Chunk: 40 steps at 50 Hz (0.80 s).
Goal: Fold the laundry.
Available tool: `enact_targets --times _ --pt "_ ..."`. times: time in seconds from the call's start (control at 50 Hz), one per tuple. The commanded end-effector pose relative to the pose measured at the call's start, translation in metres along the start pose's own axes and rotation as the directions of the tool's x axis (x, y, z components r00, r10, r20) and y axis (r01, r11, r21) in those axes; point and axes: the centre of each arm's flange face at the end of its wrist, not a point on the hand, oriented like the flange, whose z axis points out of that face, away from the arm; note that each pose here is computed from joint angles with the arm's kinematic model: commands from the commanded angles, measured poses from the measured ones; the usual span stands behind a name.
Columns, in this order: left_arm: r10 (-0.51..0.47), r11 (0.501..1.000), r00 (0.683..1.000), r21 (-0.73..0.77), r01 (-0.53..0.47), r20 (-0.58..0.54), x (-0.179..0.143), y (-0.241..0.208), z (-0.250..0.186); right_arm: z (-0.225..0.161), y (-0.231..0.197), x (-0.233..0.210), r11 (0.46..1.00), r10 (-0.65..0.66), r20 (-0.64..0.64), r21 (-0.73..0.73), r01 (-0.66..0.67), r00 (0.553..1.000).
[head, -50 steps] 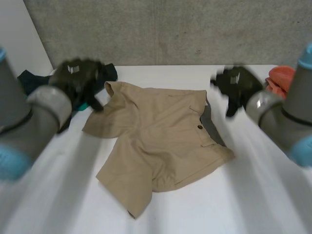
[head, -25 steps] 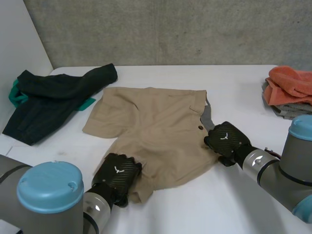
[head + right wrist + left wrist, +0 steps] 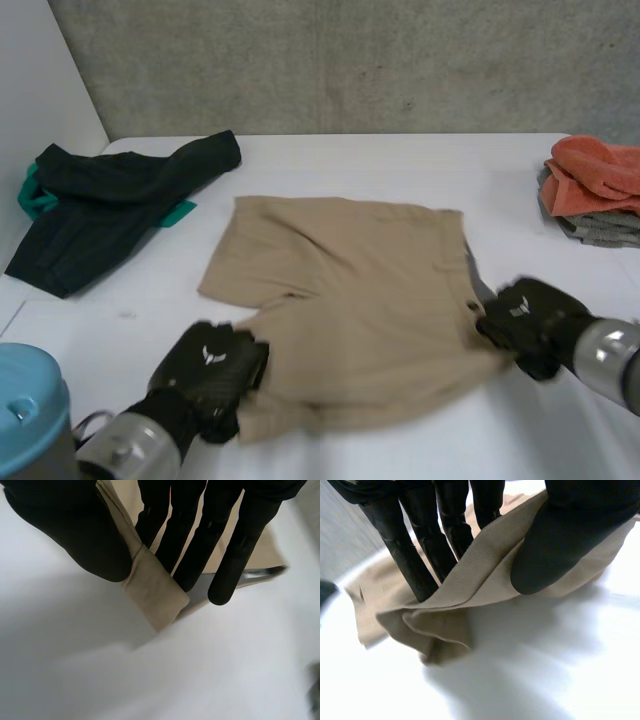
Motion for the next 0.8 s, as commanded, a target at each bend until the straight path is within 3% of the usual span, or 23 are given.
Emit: enact_targets --times 0.02,0.16,0.24,0.4,0.54,0.62,0.72,0.8 --pt "-0.173 0.949 0.982 -0.278 0.146 -0.074 -0.005 0.009 -0.022 -0.030 0.001 -0.007 0.994 -0.062 0.131 -0.077 0.072 0.990" --pt "-0.201 0.962 0.979 -0.197 0.188 -0.045 -0.024 -0.007 0.007 -0.006 -0.008 -0.001 1.000 -0.006 0.076 -0.011 0.007 0.997" --pt "-0.186 0.981 0.982 -0.043 0.187 0.025 -0.049 -0.028 0.046 0.017 -0.020 0.012 0.997 0.055 -0.011 0.061 -0.054 0.998" --pt "-0.194 0.972 0.966 0.166 0.166 0.168 -0.097 -0.062 0.120 0.070 -0.038 0.056 0.974 0.175 -0.250 0.185 -0.130 0.952" --pt "-0.176 0.966 0.967 0.219 0.135 0.184 -0.110 -0.074 0.179 0.114 -0.048 0.078 0.960 0.184 -0.338 0.264 -0.095 0.923" --pt "-0.165 0.966 0.954 0.238 0.105 0.250 -0.123 -0.077 0.217 0.144 -0.047 0.089 0.958 0.185 -0.395 0.277 -0.075 0.900" --pt "-0.171 0.961 0.945 0.260 0.098 0.278 -0.131 -0.078 0.240 0.174 -0.036 0.094 0.971 0.178 -0.468 0.225 -0.077 0.866" --pt "-0.156 0.957 0.959 0.275 0.089 0.235 -0.123 -0.077 0.248 0.184 -0.034 0.096 0.970 0.190 -0.504 0.228 -0.082 0.843"
